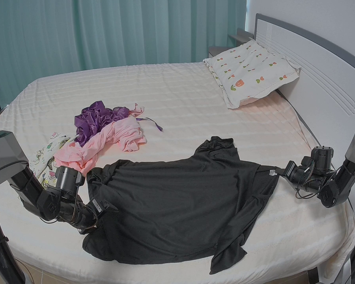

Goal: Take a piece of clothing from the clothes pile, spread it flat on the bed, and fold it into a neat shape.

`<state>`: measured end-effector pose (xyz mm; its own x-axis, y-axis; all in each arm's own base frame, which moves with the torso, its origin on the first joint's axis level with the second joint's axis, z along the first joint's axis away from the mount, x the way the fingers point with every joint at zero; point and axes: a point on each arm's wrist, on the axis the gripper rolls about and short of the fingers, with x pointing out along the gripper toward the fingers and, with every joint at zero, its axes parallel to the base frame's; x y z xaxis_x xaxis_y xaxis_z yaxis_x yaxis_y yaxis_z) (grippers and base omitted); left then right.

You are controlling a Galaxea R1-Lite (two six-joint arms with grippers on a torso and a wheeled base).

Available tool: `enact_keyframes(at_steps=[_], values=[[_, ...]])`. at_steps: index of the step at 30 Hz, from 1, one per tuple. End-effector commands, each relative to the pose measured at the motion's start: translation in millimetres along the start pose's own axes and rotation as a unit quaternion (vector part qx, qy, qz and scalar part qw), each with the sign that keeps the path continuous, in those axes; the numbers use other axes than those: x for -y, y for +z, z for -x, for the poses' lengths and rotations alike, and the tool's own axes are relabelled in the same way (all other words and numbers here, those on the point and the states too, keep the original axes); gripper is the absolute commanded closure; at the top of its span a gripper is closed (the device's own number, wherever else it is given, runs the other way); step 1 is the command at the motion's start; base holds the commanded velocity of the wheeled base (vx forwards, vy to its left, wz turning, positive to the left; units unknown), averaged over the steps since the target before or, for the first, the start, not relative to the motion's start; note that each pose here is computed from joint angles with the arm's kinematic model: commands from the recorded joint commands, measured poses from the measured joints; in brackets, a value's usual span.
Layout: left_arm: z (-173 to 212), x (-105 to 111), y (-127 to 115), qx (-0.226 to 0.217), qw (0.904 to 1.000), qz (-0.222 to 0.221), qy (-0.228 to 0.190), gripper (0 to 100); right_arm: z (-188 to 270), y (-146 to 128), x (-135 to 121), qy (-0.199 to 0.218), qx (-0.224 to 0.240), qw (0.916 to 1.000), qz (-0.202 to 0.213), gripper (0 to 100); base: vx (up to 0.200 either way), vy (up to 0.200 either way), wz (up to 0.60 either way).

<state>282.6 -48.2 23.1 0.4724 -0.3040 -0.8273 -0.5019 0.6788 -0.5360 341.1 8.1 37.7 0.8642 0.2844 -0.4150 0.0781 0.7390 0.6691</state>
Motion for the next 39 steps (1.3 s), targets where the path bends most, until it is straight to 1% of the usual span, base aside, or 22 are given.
enact_keyframes(at_steps=[1,6,8,11,16,17,23,28,31,36,39], values=[[-1.0,-0.9,-0.7,-0.002,1.0,0.001,0.003,0,-7.4,12.9,18.9,-0.018,0.019,0.9996,-0.011,100,0.0,0.0,0.0],[-1.4,-2.4,-1.8,-0.005,1.0,0.001,0.005,0,-12.4,15.6,25.6,-0.024,0.023,0.9994,-0.014,100,0.0,0.0,0.0],[-1.4,-2.7,-2.0,-0.005,1.0,0.002,0.005,0,-14.1,23.7,32.1,-0.028,0.036,0.9988,-0.017,100,0.0,0.0,0.0],[-1.5,-2.5,-2.4,-0.006,1.0,0.001,0.005,0,-16.2,24.4,38.6,-0.034,0.036,0.9985,-0.021,100,0.0,0.0,0.0],[-1.5,-2.8,-2.7,-0.007,1.0,0.001,0.005,0,-16.8,27.8,40.2,-0.035,0.042,0.9983,-0.021,100,0.0,0.0,0.0],[-1.1,-3.0,-2.9,-0.007,1.0,0.001,0.005,0,-16.7,29.8,41.7,-0.036,0.045,0.9981,-0.022,0,0.0,0.0,0.0],[-0.8,-2.6,-2.8,-0.006,1.0,0.001,0.003,0,-15.6,34.5,41.7,-0.036,0.055,0.9976,-0.024,0,0.0,0.0,0.0],[0.8,-2.0,-2.2,-0.004,1.0,0.001,0.001,0,-11.4,28.3,29.7,-0.027,0.046,0.9984,-0.019,0,0.0,0.0,0.0],[6.3,0.3,-0.9,0.007,0.9999,-0.002,-0.01,0,-7.5,28.1,20.2,-0.022,0.05,0.9984,-0.014,0,0.0,0.0,0.0],[19.5,6.3,2.3,0.03,0.999,-0.004,-0.032,0,4.3,39.7,11.1,-0.026,0.075,0.9968,-0.011,0,0.0,0.0,0.0],[26.8,8.4,1.6,0.036,0.9985,-0.007,-0.04,0,6.7,37.6,12.1,-0.038,0.058,0.9974,-0.02,0,0.0,0.0,0.0]])
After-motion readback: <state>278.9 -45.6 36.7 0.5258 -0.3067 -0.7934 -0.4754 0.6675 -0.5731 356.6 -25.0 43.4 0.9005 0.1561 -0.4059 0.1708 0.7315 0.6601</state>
